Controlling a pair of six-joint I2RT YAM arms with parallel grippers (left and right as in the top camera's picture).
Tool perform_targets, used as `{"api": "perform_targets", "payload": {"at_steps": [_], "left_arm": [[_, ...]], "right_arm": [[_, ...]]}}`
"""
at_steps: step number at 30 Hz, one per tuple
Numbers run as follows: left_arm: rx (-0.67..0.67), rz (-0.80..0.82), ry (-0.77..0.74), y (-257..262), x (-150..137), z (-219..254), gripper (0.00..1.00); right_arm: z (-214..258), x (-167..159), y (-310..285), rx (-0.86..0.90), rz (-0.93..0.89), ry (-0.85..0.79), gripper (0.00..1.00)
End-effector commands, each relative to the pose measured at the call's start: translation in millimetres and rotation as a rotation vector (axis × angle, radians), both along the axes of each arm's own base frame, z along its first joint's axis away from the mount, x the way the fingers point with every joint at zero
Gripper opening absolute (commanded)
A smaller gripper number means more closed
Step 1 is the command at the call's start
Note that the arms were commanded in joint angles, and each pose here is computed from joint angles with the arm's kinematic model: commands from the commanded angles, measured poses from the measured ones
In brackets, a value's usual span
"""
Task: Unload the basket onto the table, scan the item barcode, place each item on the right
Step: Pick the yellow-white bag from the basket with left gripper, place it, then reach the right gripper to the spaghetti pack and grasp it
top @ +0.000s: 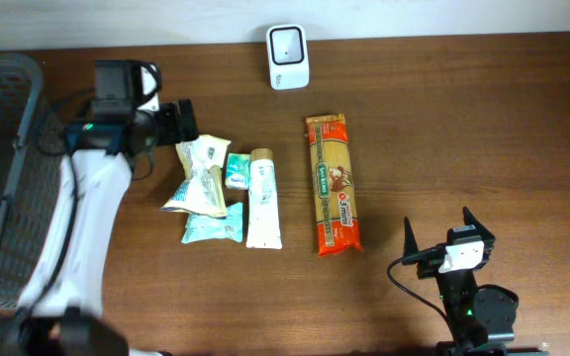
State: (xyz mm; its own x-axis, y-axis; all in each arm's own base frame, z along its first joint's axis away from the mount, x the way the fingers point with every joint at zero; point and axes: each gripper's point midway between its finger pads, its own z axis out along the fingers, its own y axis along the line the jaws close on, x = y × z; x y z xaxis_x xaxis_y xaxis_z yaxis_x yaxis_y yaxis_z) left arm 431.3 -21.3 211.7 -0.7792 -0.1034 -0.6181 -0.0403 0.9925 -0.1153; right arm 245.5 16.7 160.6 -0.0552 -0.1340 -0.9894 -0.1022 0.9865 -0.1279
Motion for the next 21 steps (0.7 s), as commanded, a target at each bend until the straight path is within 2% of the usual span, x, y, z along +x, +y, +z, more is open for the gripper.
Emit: {"api": "perform_targets", "payload": {"at_steps": [1, 3, 7, 11, 16, 19, 21], "left_arm": [[0.084, -0.16, -0.137, -6, -20, 56, 0.99], [0.166, -0.228, -0.163, -4, -34, 71, 0.98], [0.318, -0.066, -0.213, 42, -40, 96, 0.99], [0.246, 0.148, -0.221, 92, -43, 100, 0.99], [0.22, 0.236, -0.323, 137, -38, 121, 0.99], [0.22, 0.24, -0.316, 138, -40, 119, 0.99], [0.22, 0.239, -0.315, 138, -40, 119, 0.99]], "right_arm": [[-3, 0, -1, 0.0, -0.006, 0.003, 0.99], [-3, 0, -1, 0.0, -0.006, 0.003, 0.99], [-3, 0, -4, -0.002, -0.022, 0.004, 0.99], [-3, 0, -4, -0.001, -0.021, 0.004, 0.99], [1, 1, -11, 0.0, -0.062, -0.013, 0.99], [24, -3, 21, 0.05, 0.121, -0.093, 0.99], [32, -6, 27, 0.096, 0.161, -0.097, 0.99]]}}
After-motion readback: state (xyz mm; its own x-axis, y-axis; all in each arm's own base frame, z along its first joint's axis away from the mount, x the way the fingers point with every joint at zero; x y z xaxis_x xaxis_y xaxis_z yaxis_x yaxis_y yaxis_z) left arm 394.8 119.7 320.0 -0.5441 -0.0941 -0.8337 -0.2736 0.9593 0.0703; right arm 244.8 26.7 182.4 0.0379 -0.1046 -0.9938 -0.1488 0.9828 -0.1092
